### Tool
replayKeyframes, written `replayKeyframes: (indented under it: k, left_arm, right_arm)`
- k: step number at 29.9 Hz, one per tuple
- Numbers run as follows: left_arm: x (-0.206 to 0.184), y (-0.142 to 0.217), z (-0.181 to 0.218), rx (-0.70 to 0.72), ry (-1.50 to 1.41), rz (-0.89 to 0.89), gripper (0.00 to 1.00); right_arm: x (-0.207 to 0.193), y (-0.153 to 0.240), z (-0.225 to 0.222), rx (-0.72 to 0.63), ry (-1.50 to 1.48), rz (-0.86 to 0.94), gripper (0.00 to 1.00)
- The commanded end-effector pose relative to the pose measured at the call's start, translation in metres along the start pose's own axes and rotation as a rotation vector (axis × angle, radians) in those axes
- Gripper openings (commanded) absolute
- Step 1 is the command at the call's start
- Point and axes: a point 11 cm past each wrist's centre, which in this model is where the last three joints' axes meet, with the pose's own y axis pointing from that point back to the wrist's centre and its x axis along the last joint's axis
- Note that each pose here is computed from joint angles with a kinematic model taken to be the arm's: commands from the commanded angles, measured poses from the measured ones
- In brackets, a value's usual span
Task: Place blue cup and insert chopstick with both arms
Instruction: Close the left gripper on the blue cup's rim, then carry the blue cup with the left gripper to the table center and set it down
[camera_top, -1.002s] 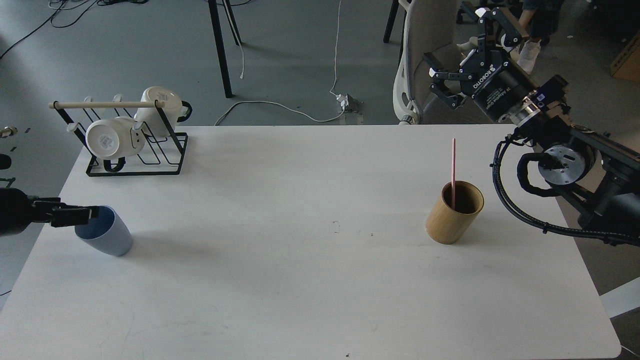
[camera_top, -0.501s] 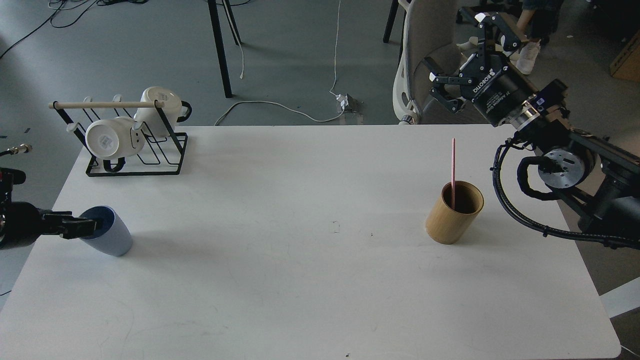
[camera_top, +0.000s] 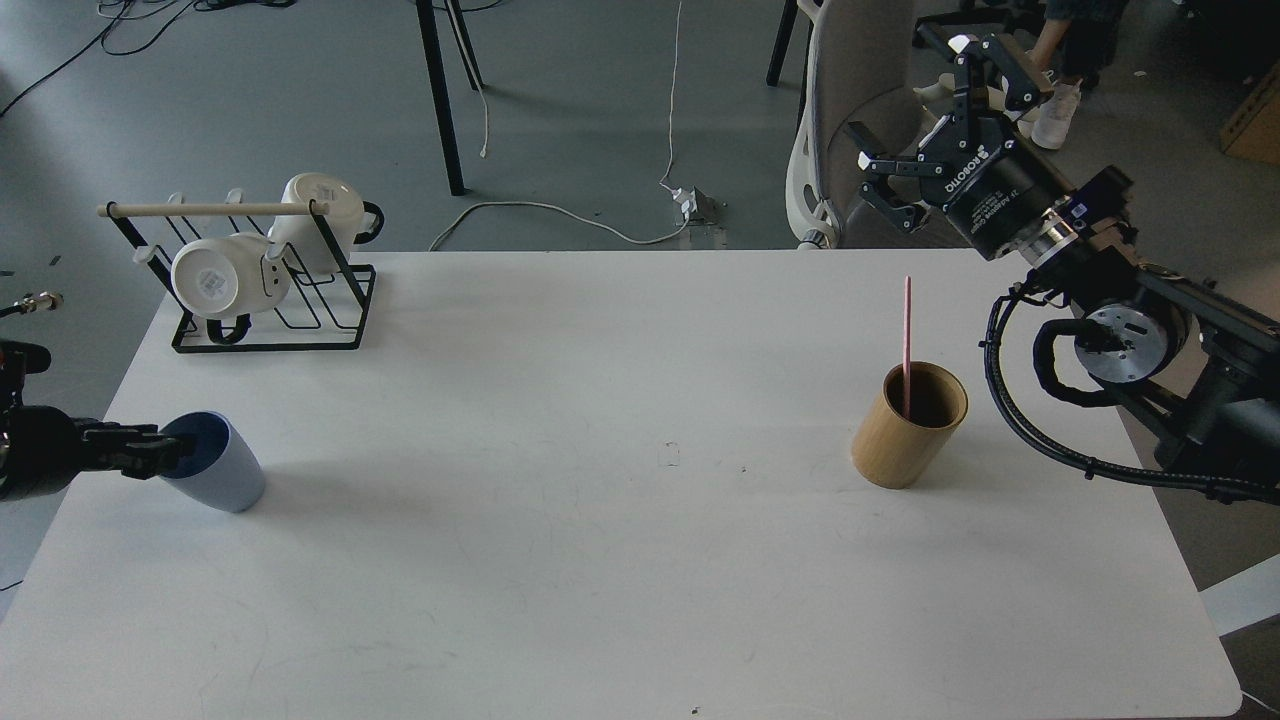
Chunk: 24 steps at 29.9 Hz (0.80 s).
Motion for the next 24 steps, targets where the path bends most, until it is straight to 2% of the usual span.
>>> replayKeyframes:
  k: [1, 7, 15, 18, 24]
  left_arm:
    - [0.002, 0.0, 0.0, 0.0, -0.007, 0.012, 0.45]
    - [0.003, 0.0, 0.001, -0.002, -0.01, 0.021, 0.42]
    - [-0.006, -0.001, 0.001, -0.003, -0.005, 0.001, 0.22]
    - [-0.008, -0.002, 0.001, -0.005, -0.005, 0.0, 0.05]
    - [-0.005, -0.002, 0.003, -0.011, -0.006, 0.006, 0.01]
  right_arm:
    - [0.001, 0.001, 0.0, 0.0, 0.0, 0.004, 0.99]
    - [0.002, 0.003, 0.002, -0.002, -0.001, 0.009, 0.99]
    - [0.002, 0.002, 0.002, -0.002, -0.003, 0.008, 0.99]
    - [0.003, 0.003, 0.002, -0.003, -0.002, 0.009, 0.99]
    - [0.004, 0.007, 0.006, -0.009, -0.008, 0.017, 0.99]
